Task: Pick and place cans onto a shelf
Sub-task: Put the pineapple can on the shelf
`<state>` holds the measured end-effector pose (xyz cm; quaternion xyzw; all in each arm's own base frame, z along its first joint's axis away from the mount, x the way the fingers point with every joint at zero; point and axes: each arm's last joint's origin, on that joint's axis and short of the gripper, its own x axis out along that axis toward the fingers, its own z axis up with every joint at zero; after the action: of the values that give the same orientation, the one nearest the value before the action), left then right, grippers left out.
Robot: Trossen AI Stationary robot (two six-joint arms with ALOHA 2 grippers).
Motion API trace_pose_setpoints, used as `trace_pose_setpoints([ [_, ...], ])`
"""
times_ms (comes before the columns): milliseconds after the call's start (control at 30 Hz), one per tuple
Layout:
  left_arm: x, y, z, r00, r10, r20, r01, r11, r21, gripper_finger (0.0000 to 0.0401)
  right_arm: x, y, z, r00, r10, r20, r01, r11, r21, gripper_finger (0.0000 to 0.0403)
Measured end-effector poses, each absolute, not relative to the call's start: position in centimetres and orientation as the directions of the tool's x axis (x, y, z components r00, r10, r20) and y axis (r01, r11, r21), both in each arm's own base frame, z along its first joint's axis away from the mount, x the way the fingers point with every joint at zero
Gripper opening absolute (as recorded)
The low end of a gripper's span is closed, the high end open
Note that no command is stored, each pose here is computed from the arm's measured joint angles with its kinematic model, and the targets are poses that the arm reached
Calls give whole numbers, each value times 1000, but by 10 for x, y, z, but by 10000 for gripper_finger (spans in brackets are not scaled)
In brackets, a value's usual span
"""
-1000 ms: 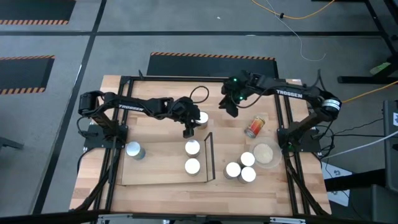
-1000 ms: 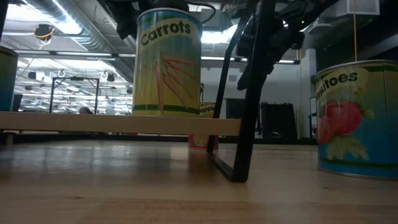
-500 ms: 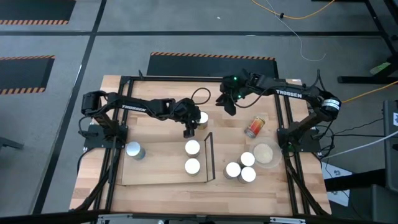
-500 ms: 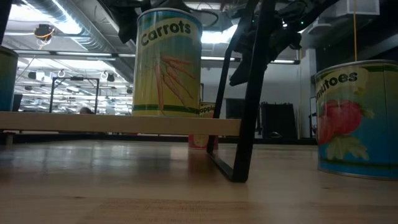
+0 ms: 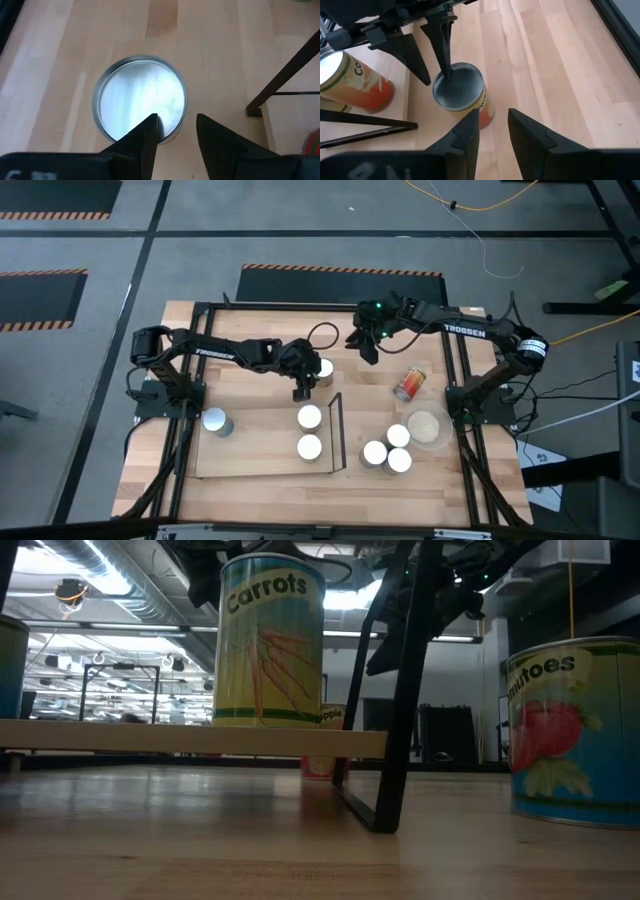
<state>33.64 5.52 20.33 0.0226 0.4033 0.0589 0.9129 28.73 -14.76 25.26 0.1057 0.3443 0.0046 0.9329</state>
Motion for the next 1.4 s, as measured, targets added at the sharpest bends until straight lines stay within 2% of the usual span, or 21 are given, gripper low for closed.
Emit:
trace_pose_setpoints([
  [367,335,56,202,648,150,-747,-101,989,110,124,288,-148,253,769,78,-634,62,979,195,108],
  [1000,335,56,202,647,148,-748,-101,989,109,5,288,-148,253,769,78,-634,62,979,195,108],
  [1400,331,57,209,646,198,-737,-143,980,138,1,288,-148,253,769,78,-635,62,979,196,108],
])
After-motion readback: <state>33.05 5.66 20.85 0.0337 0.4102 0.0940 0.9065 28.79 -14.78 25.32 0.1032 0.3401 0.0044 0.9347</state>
